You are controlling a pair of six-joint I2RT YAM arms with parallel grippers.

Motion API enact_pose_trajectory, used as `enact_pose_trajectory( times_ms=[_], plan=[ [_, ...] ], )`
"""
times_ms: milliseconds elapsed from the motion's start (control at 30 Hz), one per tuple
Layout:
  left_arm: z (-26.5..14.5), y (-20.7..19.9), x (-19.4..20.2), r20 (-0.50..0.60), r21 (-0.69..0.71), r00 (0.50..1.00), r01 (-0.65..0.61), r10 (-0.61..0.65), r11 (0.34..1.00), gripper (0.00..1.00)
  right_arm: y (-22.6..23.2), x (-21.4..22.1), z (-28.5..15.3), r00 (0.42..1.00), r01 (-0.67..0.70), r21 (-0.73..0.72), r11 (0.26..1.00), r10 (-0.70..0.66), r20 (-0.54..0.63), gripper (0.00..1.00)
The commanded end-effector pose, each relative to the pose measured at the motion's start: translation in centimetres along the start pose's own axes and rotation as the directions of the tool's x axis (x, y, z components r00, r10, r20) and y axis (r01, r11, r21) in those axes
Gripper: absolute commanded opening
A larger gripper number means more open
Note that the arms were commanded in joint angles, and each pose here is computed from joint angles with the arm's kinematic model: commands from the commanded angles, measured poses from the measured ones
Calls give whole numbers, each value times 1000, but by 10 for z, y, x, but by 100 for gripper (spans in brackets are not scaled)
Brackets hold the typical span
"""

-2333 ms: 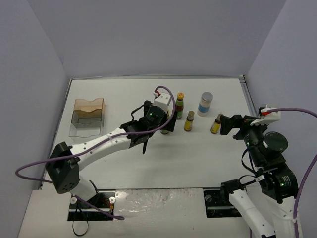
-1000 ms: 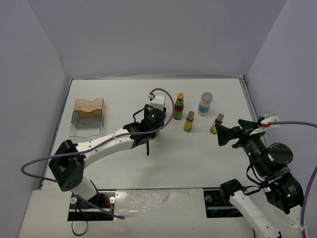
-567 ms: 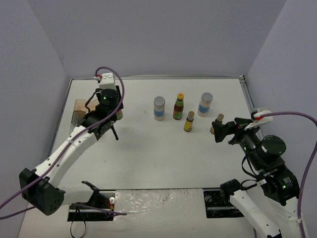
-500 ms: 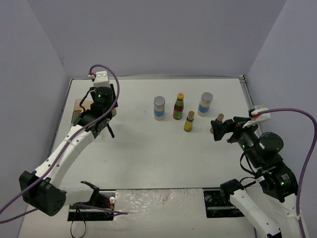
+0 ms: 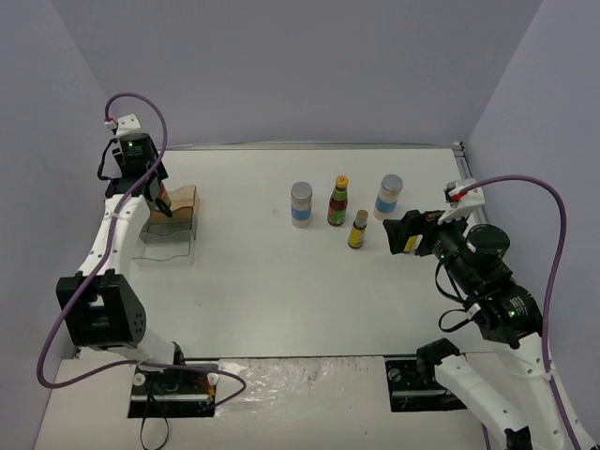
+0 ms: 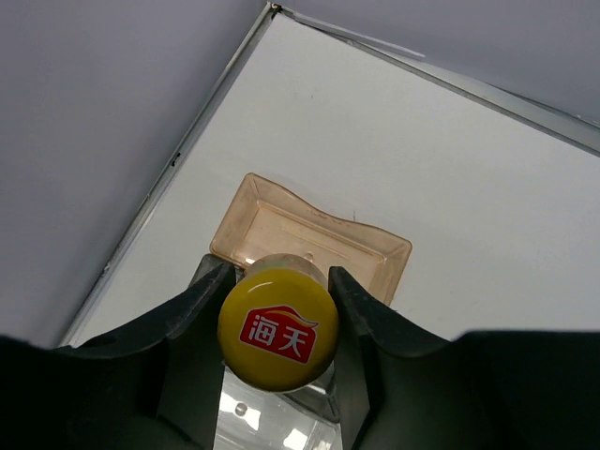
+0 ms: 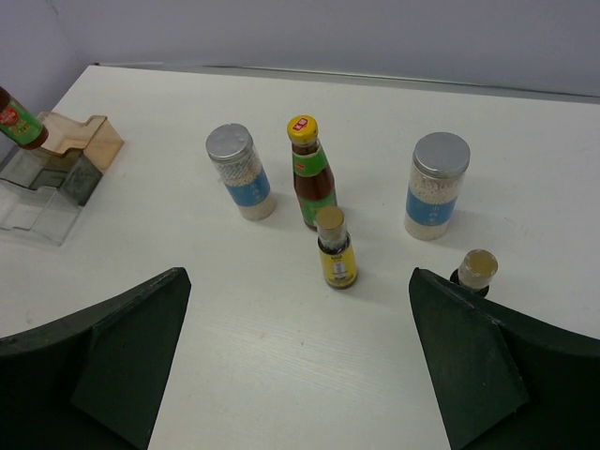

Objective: Organize the condiment bottles

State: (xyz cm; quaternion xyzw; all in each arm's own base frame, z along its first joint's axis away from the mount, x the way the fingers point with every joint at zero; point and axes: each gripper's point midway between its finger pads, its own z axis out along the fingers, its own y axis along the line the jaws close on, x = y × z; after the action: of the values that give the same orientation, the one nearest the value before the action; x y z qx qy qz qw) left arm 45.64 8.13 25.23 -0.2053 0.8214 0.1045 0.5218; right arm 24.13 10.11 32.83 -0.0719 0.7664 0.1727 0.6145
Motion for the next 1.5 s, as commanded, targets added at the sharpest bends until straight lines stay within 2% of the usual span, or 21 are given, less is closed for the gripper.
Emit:
enact_pose_trajectory(
  times_ms=[0, 200, 433, 1133, 1300, 1467],
  plan=[
    [-9, -8, -103, 276, 73, 957, 75, -93, 995, 0, 10, -20, 11, 997, 13, -46, 999, -10, 75, 100],
    [18, 1, -110, 276, 42, 957, 83, -92, 996, 0, 8, -15, 17, 998, 14, -35, 999, -12, 56, 100],
    [42, 4, -97, 245, 31, 966, 79, -85, 996, 0, 6, -11, 23, 999, 7, -23, 1000, -6, 40, 100],
    [76, 3, -57, 225, 36, 973, 50, -57, 998, 0, 4, 5, 25, 1000, -8, -23, 1000, 9, 30, 100],
    [79, 7, -48, 205, 27, 977, 48, -52, 998, 2, 3, 8, 20, 999, -17, -25, 1000, 18, 36, 100],
    [80, 12, -39, 183, 15, 982, 44, -46, 999, 14, 4, 9, 15, 999, -23, -33, 999, 25, 48, 100]
  ],
)
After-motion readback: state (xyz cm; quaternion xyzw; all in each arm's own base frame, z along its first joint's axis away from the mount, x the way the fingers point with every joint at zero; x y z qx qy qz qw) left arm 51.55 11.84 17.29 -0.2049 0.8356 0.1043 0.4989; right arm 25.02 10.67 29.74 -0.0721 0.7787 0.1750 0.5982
